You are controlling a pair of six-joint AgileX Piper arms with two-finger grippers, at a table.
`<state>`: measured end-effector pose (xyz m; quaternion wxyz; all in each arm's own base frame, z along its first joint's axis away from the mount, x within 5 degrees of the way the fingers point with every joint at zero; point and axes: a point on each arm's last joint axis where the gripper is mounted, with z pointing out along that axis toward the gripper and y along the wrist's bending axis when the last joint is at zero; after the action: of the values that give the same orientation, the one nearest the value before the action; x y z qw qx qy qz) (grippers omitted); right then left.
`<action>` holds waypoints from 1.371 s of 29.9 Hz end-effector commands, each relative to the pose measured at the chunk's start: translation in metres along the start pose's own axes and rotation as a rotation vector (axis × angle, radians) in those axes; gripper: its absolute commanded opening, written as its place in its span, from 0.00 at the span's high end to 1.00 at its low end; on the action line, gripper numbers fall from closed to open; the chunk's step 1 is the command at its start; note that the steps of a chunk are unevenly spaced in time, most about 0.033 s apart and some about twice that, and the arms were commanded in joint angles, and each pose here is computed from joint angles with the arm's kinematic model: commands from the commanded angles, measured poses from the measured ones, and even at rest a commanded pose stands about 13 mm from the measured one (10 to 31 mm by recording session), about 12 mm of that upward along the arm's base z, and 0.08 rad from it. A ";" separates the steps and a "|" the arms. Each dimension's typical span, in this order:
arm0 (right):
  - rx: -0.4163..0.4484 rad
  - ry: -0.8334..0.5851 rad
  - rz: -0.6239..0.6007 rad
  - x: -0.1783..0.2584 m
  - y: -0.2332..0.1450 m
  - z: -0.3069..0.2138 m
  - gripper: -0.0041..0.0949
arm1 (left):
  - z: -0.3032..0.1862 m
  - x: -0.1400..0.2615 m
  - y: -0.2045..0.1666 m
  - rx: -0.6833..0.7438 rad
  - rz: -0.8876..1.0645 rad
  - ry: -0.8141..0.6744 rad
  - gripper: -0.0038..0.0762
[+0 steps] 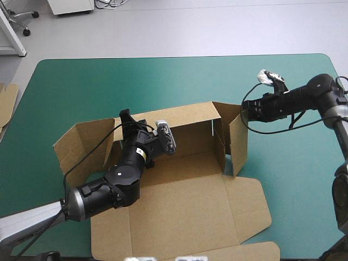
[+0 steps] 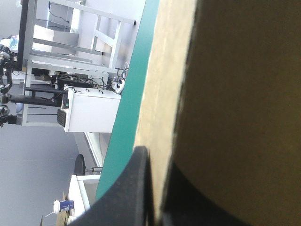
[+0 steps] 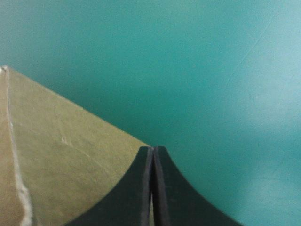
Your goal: Fold the box
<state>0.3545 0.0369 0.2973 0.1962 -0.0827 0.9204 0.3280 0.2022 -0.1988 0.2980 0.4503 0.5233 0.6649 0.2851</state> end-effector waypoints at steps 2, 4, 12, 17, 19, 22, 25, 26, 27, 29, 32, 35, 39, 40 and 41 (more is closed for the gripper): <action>-0.078 -0.095 -0.049 0.020 0.020 -0.016 0.99 | -0.007 -0.005 0.006 0.010 -0.070 -0.039 0.97; -0.094 -0.115 -0.066 0.030 0.024 -0.017 0.99 | -0.007 -0.005 0.006 0.010 -0.070 -0.039 0.97; -0.102 -0.238 -0.261 0.071 0.039 -0.025 0.99 | -0.007 -0.005 0.006 0.009 -0.070 -0.039 0.97; -0.121 -0.241 -0.328 0.084 0.040 -0.022 0.96 | -0.007 -0.005 0.006 0.009 -0.070 -0.039 0.97; -0.141 -0.223 -0.342 0.086 0.041 -0.022 0.92 | -0.007 -0.005 0.006 0.009 -0.070 -0.039 0.97; -0.169 -0.208 -0.370 0.088 0.044 -0.022 0.81 | -0.007 -0.005 0.006 0.009 -0.070 -0.039 0.97; -0.185 -0.200 -0.377 0.089 0.046 -0.022 0.66 | -0.007 -0.004 0.006 0.008 -0.070 -0.035 0.97; -0.187 -0.198 -0.378 0.089 0.047 -0.021 0.61 | -0.007 -0.004 0.006 0.008 -0.070 -0.035 0.97; -0.195 -0.192 -0.384 0.090 0.049 -0.020 0.55 | -0.007 -0.004 0.006 0.008 -0.070 -0.035 0.97; -0.199 -0.187 -0.393 0.090 0.052 -0.018 0.45 | -0.007 -0.004 0.006 0.006 -0.070 -0.033 0.97; -0.150 -0.205 -0.414 0.087 0.053 -0.013 0.39 | -0.007 -0.004 0.006 0.006 -0.070 -0.032 0.97; -0.111 -0.233 -0.435 0.084 0.055 -0.010 0.39 | -0.007 -0.004 0.006 0.005 -0.070 -0.031 0.97; -0.123 -0.212 -0.483 0.086 0.062 -0.001 0.39 | -0.007 -0.003 0.007 0.002 -0.070 -0.023 0.97; -0.112 -0.212 -0.491 0.086 0.063 0.001 0.39 | -0.007 -0.003 0.007 -0.001 -0.070 -0.018 0.97; -0.098 -0.212 -0.502 0.086 0.064 0.002 0.39 | -0.007 -0.002 0.007 -0.002 -0.070 -0.015 0.97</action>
<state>0.2609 0.0785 0.2829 0.3321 -0.2721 0.8440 0.3216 0.2024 -0.1990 0.2980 0.4507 0.5240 0.6636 0.2864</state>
